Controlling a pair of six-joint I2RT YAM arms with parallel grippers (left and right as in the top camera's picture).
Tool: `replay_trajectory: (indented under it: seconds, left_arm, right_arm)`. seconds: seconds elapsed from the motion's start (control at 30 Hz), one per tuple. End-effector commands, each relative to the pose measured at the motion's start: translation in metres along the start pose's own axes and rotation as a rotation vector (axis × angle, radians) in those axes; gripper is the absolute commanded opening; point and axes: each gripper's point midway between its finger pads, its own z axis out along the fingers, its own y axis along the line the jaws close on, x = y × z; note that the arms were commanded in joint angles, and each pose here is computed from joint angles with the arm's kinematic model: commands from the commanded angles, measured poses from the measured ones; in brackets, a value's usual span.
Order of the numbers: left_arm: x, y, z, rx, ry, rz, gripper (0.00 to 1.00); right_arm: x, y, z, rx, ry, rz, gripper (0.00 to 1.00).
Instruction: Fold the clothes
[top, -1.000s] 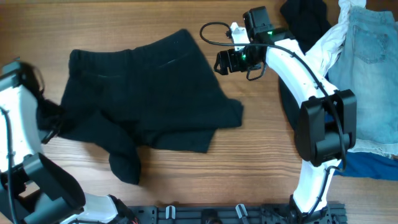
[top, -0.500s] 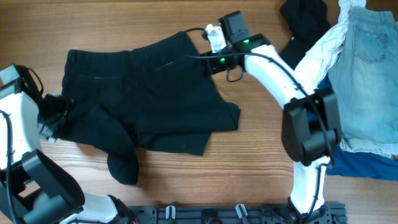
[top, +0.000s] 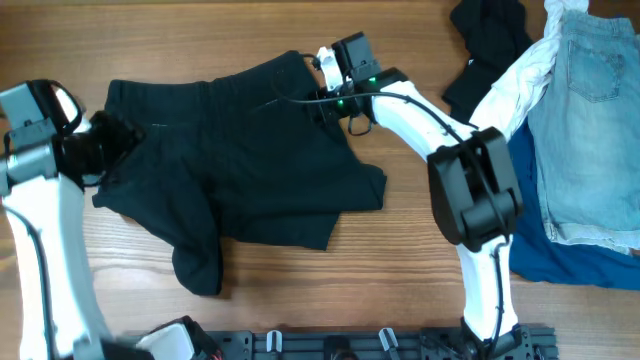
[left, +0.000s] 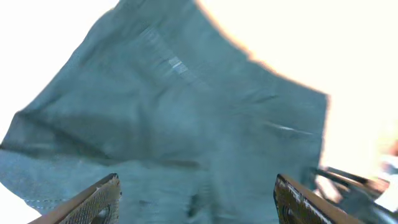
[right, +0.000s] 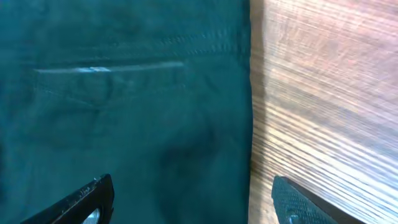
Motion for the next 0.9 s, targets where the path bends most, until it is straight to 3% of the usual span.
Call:
replay_trajectory:
  seconds: [0.0,0.17,0.23,0.3,0.33,0.37,0.5,0.87]
  left_arm:
    - [-0.004,-0.027,-0.031,0.085,-0.093,0.101,0.80]
    - [0.005,-0.042,-0.038,0.115,-0.092,0.141,0.79]
    - [0.012,-0.049,-0.034,0.126,-0.073,0.163,0.79]
    - [0.017,-0.053,-0.030,0.117,-0.063,0.184,0.79]
    - [0.019,-0.054,-0.027,0.107,-0.059,0.194,0.79]
    - [0.020,-0.056,-0.024,0.096,-0.055,0.205,0.80]
    - [0.030,-0.062,-0.008,0.066,-0.020,0.244,0.80]
    - [0.043,-0.098,0.022,0.123,0.008,0.333,0.78]
  right_arm:
    - [0.024,-0.010,0.027,0.019,0.060,0.027,0.80]
    - [0.026,-0.009,0.034,0.018,0.061,0.047,0.72]
    - [0.025,-0.006,0.034,0.016,0.057,0.040,0.61]
    - [0.025,-0.006,0.034,0.015,0.058,0.039,0.41]
    - [0.025,-0.006,0.034,0.015,0.059,0.042,0.19]
    - [0.025,-0.005,0.033,0.015,0.058,0.046,0.04]
    - [-0.003,-0.006,0.007,0.017,-0.013,0.066,0.04]
    - [-0.156,-0.043,-0.136,0.033,-0.443,0.137,0.04]
